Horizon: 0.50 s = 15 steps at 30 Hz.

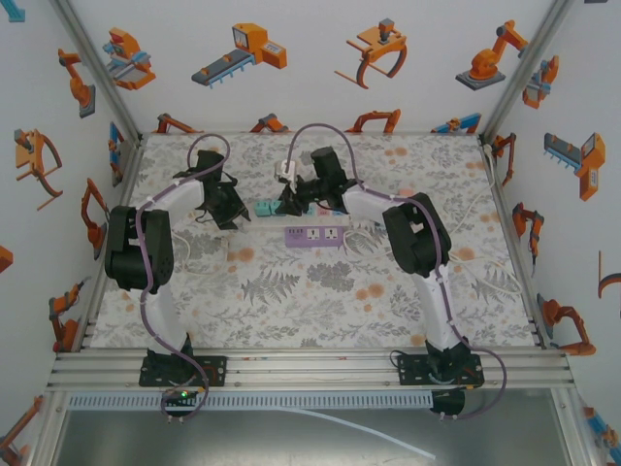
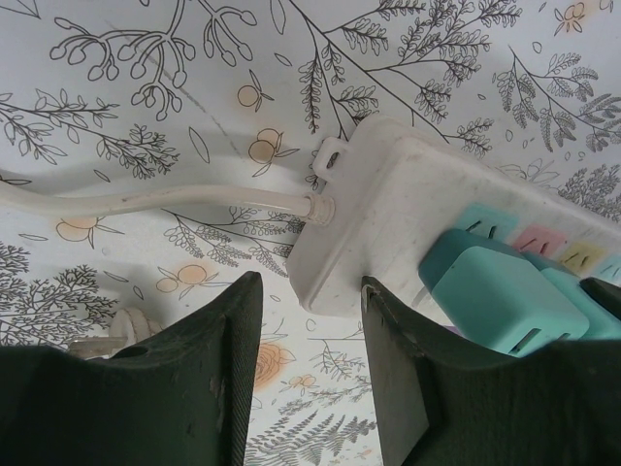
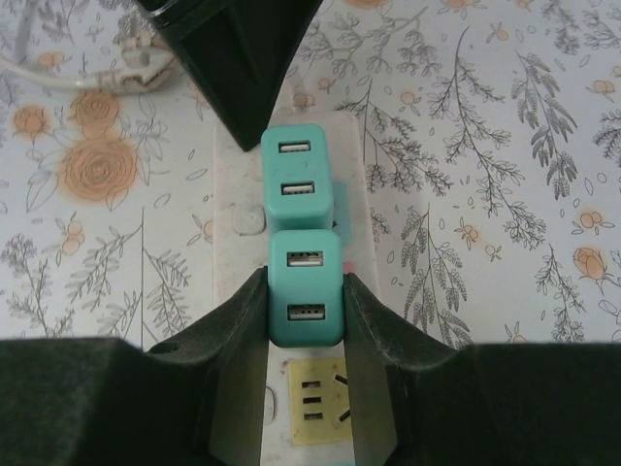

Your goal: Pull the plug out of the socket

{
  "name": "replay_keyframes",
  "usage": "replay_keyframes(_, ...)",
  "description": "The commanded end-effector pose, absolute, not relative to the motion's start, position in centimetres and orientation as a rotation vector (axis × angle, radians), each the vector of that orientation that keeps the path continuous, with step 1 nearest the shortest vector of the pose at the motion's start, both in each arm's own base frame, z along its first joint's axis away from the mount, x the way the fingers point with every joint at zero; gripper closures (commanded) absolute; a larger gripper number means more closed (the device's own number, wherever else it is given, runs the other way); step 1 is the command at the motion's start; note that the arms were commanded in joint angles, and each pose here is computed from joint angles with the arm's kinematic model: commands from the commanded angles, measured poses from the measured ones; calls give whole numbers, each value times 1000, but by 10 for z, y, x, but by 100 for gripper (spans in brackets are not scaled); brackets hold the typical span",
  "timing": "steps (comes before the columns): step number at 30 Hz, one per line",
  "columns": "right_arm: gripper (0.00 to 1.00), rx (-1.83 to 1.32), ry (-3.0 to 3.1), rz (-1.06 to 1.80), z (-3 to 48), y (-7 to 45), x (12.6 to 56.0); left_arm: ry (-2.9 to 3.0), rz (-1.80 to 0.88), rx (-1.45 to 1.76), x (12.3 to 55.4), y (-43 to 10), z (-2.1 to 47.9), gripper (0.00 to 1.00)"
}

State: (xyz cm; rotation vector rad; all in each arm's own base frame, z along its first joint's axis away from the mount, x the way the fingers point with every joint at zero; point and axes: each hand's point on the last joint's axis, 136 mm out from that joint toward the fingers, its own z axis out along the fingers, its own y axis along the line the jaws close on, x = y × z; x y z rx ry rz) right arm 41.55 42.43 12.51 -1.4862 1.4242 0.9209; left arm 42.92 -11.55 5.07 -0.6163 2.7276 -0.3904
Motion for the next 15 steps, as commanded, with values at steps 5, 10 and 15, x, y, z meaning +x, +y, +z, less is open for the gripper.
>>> replay_keyframes(5, 99, -1502, 1240, 805, 198, 434, 426, 2859, -180, -653, 396, -93, 11, 56)
replay_keyframes(10, 99, -1483, 1230, 810, 206, 435, 426, 2856, -178, -648, 395, -93, 12, 56)
replay_keyframes(15, 99, -1423, 1208, 814, 231, 435, 427, 2836, -198, -634, 398, -94, 23, 50)
